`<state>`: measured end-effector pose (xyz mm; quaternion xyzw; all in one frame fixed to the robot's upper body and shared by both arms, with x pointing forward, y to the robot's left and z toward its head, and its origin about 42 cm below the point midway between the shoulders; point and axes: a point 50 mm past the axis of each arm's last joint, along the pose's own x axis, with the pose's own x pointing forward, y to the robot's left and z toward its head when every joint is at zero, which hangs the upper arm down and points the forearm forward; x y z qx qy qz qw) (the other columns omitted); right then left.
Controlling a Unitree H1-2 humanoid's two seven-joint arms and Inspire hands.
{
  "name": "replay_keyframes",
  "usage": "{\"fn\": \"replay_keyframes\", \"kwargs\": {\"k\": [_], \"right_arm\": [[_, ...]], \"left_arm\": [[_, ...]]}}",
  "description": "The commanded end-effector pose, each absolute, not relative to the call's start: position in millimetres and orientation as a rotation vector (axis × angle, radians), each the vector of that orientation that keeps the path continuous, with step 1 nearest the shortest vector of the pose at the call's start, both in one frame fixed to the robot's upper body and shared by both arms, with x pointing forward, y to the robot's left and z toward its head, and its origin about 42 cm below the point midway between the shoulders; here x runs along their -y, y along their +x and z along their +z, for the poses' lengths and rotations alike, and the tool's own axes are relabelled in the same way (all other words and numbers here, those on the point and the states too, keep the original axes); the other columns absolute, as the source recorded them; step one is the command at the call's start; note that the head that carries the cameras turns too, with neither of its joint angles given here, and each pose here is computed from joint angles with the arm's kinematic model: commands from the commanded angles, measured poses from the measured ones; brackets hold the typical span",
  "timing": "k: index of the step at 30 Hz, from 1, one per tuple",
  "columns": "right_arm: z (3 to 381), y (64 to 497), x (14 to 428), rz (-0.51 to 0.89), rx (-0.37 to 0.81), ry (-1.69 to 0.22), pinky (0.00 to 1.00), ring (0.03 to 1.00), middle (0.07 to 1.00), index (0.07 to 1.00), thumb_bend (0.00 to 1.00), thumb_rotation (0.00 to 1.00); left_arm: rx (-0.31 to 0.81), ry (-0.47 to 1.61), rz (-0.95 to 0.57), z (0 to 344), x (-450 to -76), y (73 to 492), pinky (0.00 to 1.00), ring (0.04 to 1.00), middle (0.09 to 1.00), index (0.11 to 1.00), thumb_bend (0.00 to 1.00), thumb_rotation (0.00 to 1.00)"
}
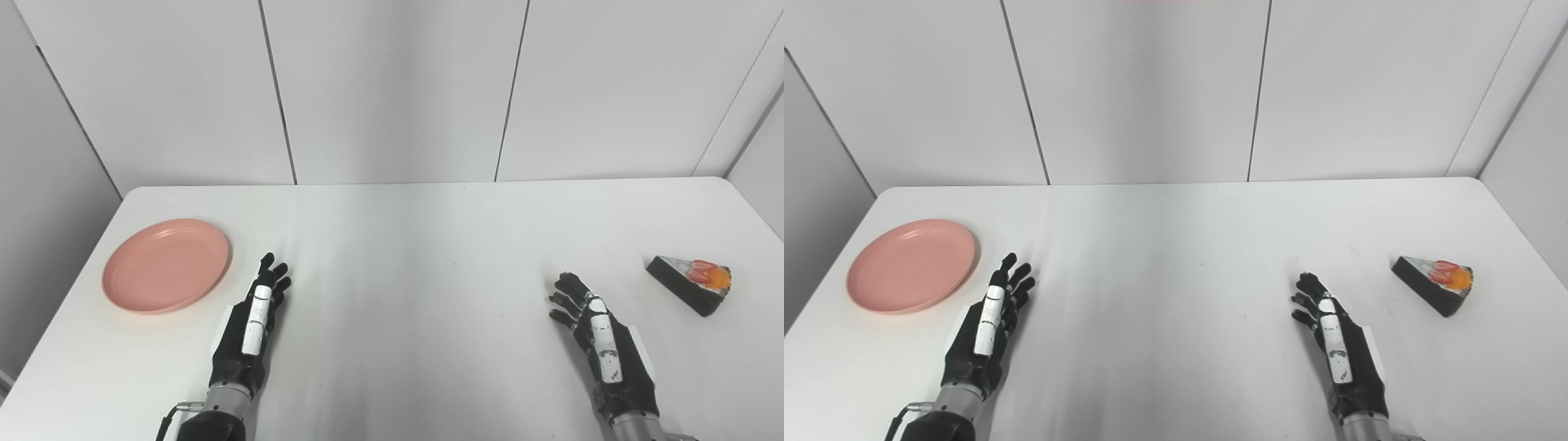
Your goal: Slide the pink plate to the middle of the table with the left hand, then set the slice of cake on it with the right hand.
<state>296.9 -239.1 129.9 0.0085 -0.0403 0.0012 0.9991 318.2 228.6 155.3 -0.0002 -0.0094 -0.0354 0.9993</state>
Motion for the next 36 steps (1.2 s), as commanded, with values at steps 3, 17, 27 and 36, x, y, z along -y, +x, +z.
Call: {"fn": "replay_keyframes", "kwargs": {"k": [3,17,27,36], "right_arm": [[127.8,296.6,236.4,0.029,0.066,0.022,0.83,0.861,0.873,0.852,0.86,0.99],[119.4,300.6,239.9,0.040,0.055,0.013,0.83,0.862,0.876,0.859,0.84,1.00],[117.6,299.2,238.2,0.044,0.051,0.010,0.82,0.856,0.873,0.854,0.86,0.99],[120.6,297.1,236.3,0.037,0.060,0.018,0.82,0.855,0.871,0.853,0.87,0.99]], "left_arm": [[0.019,0.007,-0.112,159.5,-221.8,320.8,0.97,0.939,0.954,1.000,0.76,0.99],[0.008,0.027,-0.095,153.4,-218.5,324.1,0.95,0.932,0.958,1.000,0.74,1.00],[0.011,0.049,-0.091,152.7,-222.5,322.9,0.94,0.922,0.953,1.000,0.77,1.00],[0.000,0.029,-0.093,153.8,-224.1,320.8,0.96,0.930,0.957,1.000,0.77,1.00]]}}
